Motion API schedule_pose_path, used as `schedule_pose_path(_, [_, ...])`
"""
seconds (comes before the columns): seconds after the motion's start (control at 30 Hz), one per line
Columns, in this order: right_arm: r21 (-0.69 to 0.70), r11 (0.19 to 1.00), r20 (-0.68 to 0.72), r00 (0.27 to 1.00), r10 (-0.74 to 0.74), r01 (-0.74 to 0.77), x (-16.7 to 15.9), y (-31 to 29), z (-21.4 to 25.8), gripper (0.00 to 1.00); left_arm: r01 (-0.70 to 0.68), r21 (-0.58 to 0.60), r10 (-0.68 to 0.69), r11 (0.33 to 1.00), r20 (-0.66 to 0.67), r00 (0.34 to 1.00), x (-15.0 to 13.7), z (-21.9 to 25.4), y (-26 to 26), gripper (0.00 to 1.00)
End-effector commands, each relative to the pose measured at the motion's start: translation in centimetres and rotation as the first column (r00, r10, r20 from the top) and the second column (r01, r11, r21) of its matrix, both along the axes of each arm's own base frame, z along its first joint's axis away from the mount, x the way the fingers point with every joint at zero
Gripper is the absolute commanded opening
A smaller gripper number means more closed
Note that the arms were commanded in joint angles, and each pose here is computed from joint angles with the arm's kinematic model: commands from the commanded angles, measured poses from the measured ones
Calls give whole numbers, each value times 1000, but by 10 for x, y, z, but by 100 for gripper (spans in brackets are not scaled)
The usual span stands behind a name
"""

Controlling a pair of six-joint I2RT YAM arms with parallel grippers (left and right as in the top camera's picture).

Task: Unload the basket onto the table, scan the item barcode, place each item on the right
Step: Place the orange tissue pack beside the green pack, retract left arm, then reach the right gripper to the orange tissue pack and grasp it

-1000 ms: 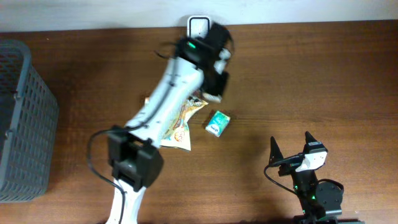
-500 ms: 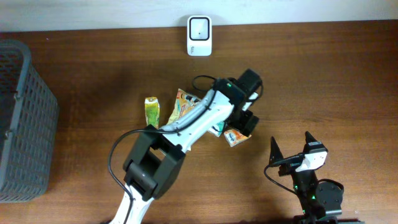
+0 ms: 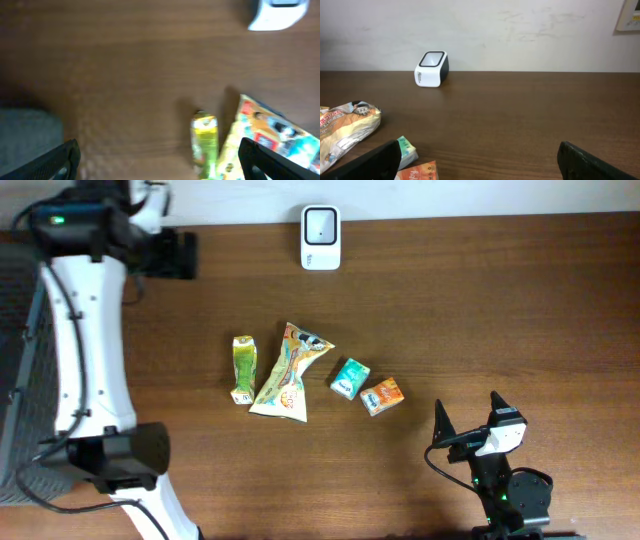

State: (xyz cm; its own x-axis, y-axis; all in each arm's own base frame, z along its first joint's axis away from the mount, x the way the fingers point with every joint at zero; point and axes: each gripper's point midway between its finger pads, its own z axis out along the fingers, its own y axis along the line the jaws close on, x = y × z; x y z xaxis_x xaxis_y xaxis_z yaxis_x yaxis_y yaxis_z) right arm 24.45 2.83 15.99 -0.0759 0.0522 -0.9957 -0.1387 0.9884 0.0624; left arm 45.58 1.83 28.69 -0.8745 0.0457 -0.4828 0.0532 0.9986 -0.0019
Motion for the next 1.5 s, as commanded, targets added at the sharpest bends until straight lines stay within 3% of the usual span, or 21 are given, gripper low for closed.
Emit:
schedule_pose_path(0.0, [53, 998, -11, 1000, 18, -18, -1, 4, -2, 99, -51, -4, 51, 999, -17, 999, -5, -4, 34, 100])
schedule_pose_path(0.17, [240, 961, -68, 985, 158, -138, -4, 29, 10, 99, -83, -4, 83, 997, -16, 996, -7, -3, 49, 99])
schedule_pose_path(0.27, [343, 931, -146, 972, 185, -126, 1, 35, 24, 99, -83, -5, 83, 997, -17, 996, -7, -4, 49, 99])
schedule_pose_path(0.37, [430, 882, -283, 899, 334, -192, 8, 60, 41, 99, -83, -5, 83, 997, -17, 996, -7, -4, 49, 99])
schedule_pose_path(0.47, [515, 852, -585, 688, 429, -94, 9, 78, 30, 99, -84, -5, 84, 996, -17, 996, -7, -4, 49, 99])
schedule_pose_path(0.53, [540, 841, -740, 491, 460, 25, 4, 84, 6, 99, -83, -5, 83, 997, -17, 996, -7, -4, 49, 99])
schedule_pose_path(0.63, [590, 790, -792, 307, 527, 167, 9, 96, -30, 99, -83, -5, 83, 997, -17, 996, -7, -4, 49, 99])
schedule_pose_path(0.67, [616, 773, -780, 249, 574, 151, 11, 104, -43, 99, -83, -5, 83, 997, -17, 996, -7, -4, 49, 99])
schedule_pose_path(0.73, [599, 777, -800, 174, 574, 193, 14, 106, -71, 64, -83, -5, 83, 997, -17, 996, -7, -4, 49, 99])
schedule_pose_path(0.8, [499, 795, -863, 123, 489, 345, 16, 95, -96, 61, -83, -5, 83, 997, -17, 996, -7, -4, 49, 99])
schedule_pose_path(0.93, [283, 824, -959, 129, 252, 491, 22, 84, -120, 62, -83, -5, 83, 997, -17, 996, -7, -4, 49, 99])
schedule_pose_path(1.1, [234, 839, -968, 202, 151, 491, 43, 106, -139, 65, -83, -5, 83, 997, -17, 996, -7, -4, 49, 99])
schedule_pose_path(1.23, [293, 817, -947, 269, 176, 496, 64, 113, -140, 49, -83, -5, 83, 997, -17, 996, -7, -4, 49, 99])
schedule_pose_path(1.3, [276, 806, -954, 251, 164, 523, 64, 111, -148, 39, -83, -5, 83, 997, -17, 996, -7, -4, 49, 99])
schedule_pose_path(1.37, [260, 800, -951, 285, 116, 540, 73, 100, -148, 38, -83, -5, 83, 997, -17, 996, -7, -4, 48, 99])
schedule_pose_path(1.47, [281, 842, -906, 416, 75, 461, 106, 72, -138, 38, -82, -5, 82, 997, -17, 996, -7, -4, 48, 99])
